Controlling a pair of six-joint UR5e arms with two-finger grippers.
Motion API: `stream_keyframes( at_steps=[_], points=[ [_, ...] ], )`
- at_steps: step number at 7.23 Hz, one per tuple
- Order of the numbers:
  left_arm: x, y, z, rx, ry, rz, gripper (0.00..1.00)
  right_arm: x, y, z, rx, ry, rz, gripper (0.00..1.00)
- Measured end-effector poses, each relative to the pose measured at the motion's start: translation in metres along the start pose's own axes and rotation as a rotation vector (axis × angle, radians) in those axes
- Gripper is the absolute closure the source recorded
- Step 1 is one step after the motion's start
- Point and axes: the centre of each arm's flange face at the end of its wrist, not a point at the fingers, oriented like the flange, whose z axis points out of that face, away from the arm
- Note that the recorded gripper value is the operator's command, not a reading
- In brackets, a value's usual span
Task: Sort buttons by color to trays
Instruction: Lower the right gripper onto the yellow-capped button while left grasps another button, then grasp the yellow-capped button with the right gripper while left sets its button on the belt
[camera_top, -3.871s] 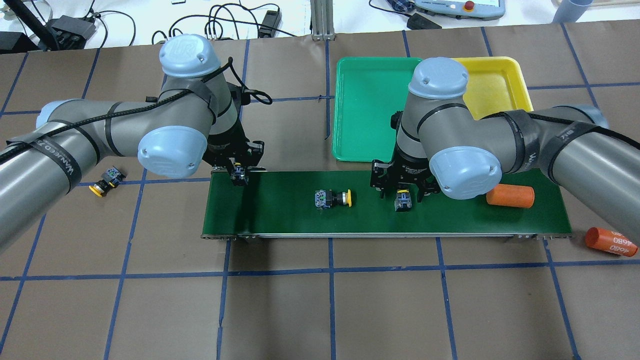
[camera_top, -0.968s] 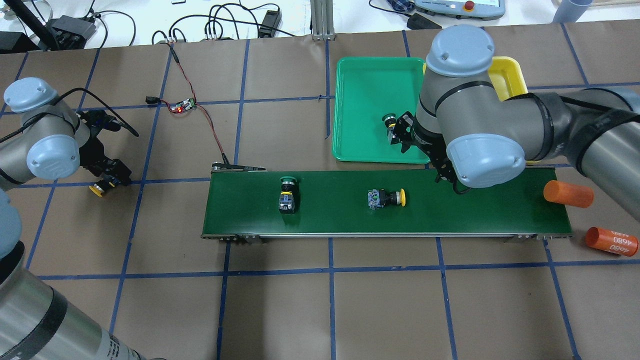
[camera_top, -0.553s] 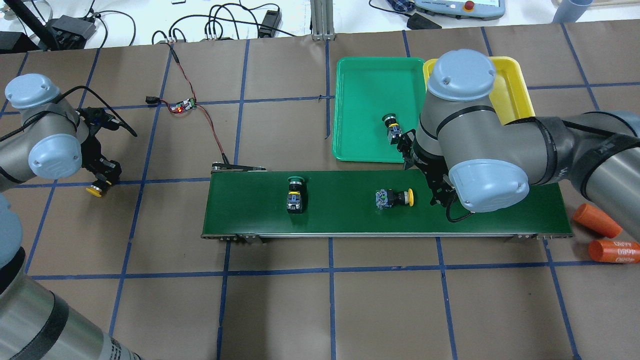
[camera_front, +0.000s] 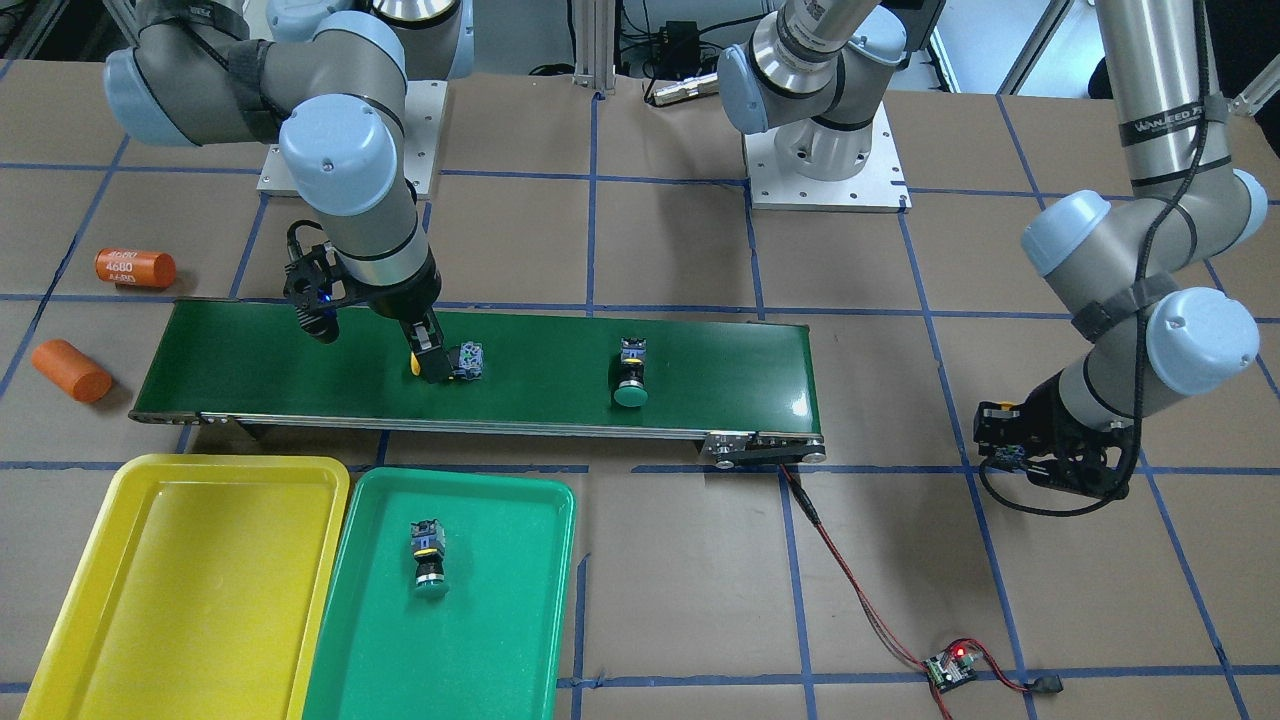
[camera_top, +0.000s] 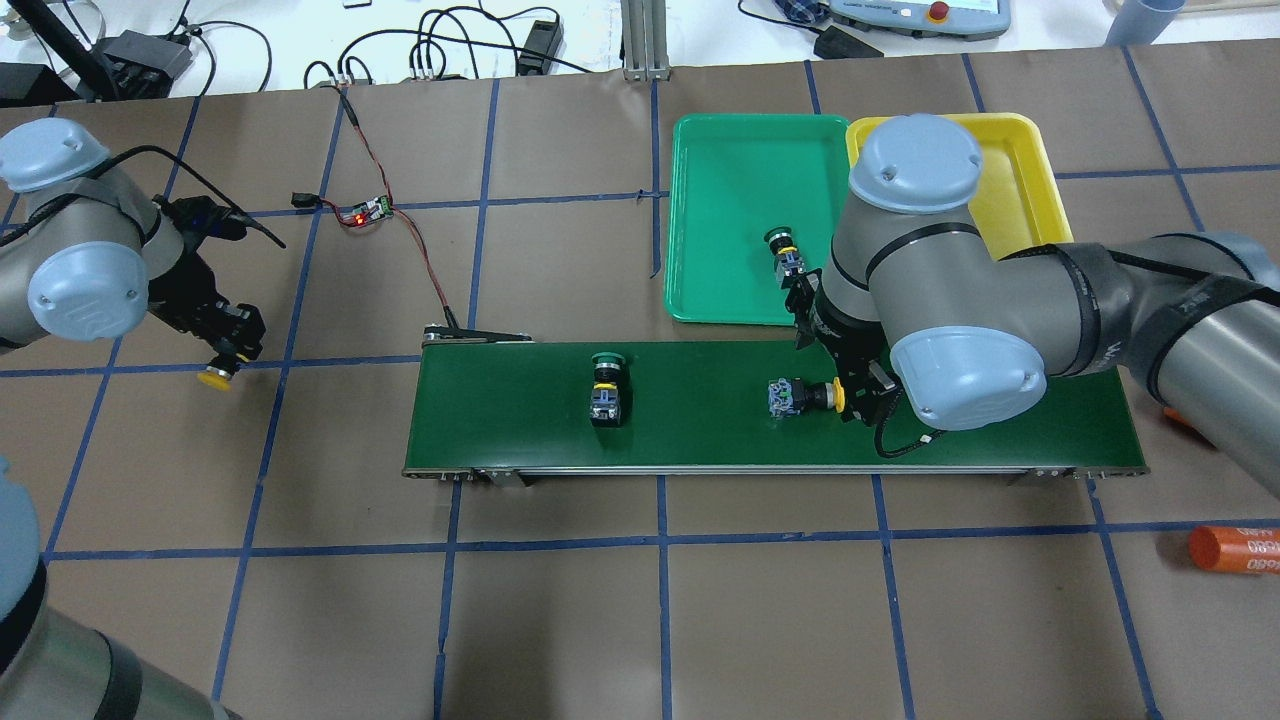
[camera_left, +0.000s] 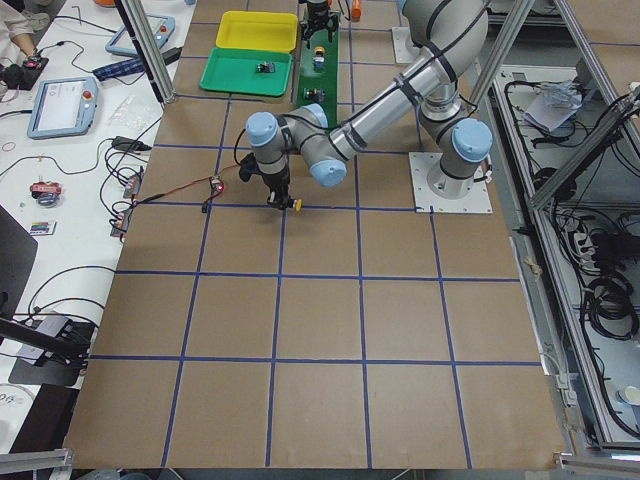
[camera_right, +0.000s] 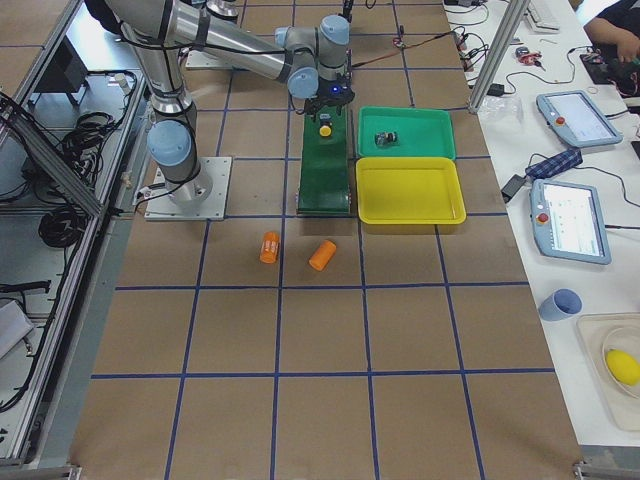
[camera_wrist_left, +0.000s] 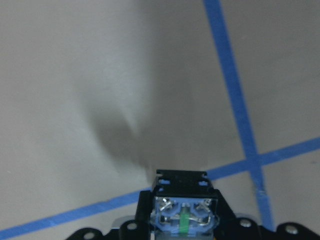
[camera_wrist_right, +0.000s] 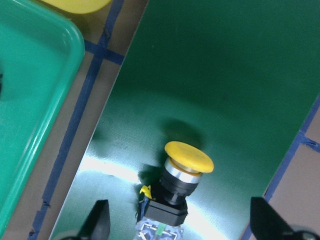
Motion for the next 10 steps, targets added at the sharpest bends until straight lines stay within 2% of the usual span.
stream_keyframes(
  at_steps=[2, 4, 6, 7, 8, 10],
  points=[
    [0.105, -0.002, -0.033, 0.015, 0.047, -0.161, 1.0, -0.004, -0.002, 0.01, -0.005, 0.015, 0.001, 0.0],
    [0.204, 0.008, -0.043, 0.015, 0.067, -0.281, 1.0, -0.009, -0.009, 0.024, -0.006, 0.031, 0.004, 0.0],
    [0.27, 0.021, -0.028, -0.017, 0.059, -0.327, 1.0, -0.008, -0.012, 0.038, -0.007, 0.06, 0.004, 0.98],
    [0.283, 0.031, -0.018, -0.033, 0.054, -0.331, 0.41, -0.005, -0.013, 0.043, -0.009, 0.073, -0.007, 1.0],
    [0.287, 0.037, -0.011, -0.032, 0.051, -0.329, 0.0, -0.003, -0.014, 0.045, -0.011, 0.078, -0.033, 1.0],
    [0.287, 0.035, -0.011, 0.02, 0.054, -0.328, 0.0, -0.004, -0.016, 0.042, -0.008, 0.07, -0.098, 1.0]
  ],
)
